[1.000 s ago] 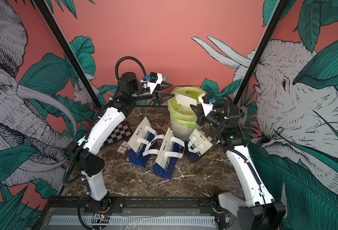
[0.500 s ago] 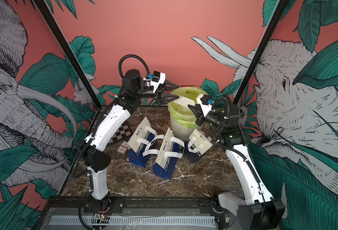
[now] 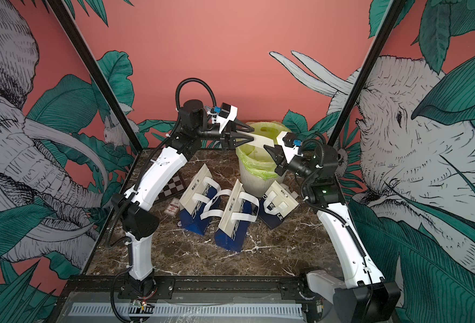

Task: Shred takeout receipts and throw away
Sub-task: Shred the takeout receipt.

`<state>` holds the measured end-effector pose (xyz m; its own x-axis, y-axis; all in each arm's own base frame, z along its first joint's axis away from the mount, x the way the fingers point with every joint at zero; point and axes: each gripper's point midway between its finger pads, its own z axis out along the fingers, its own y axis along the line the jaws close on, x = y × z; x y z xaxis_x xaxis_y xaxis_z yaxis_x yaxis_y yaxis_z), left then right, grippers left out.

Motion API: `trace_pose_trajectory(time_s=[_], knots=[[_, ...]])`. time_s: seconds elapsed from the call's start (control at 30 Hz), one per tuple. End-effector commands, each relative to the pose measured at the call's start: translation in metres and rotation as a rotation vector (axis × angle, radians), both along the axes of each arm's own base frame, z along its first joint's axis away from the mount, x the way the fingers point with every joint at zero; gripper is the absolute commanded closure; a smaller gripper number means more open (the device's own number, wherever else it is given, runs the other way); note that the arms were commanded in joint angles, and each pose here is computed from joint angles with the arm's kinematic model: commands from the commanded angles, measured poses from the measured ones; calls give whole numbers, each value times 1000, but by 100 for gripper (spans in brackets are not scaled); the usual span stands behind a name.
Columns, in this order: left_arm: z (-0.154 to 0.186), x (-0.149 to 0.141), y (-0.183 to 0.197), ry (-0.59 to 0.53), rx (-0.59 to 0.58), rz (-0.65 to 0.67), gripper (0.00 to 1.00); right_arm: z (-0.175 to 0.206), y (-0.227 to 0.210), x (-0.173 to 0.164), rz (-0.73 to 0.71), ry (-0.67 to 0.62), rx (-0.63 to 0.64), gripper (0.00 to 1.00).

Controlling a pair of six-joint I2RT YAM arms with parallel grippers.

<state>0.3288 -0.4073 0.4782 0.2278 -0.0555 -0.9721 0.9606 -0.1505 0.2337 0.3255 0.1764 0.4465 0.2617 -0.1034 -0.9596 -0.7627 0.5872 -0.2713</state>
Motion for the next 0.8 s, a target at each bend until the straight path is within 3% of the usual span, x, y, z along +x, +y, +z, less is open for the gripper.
trace_pose_trajectory(time_s=[0.0,0.4,0.57,0.6,0.63,0.67,0.7,0.77], knots=[[22,-20,6,-61,-33,-40,71,23,-3,-7,-4,-84,23,100],[30,-27,8,-63,-63,-60,100,17,-6,-2,-35,-66,28,100],[31,-29,10,-71,-62,-52,100,15,-10,2,-73,-62,29,100],[29,-29,10,-77,-56,-45,100,15,-11,3,-86,-65,25,87],[26,-28,11,-88,-45,-32,100,15,-14,3,-106,-74,13,65],[23,-28,11,-102,-32,-17,100,14,-16,2,-119,-84,1,50],[19,-28,11,-119,-14,2,100,16,-17,-1,-130,-100,-13,40],[8,-27,11,-167,27,46,100,19,-19,-5,-141,-130,-44,38]])
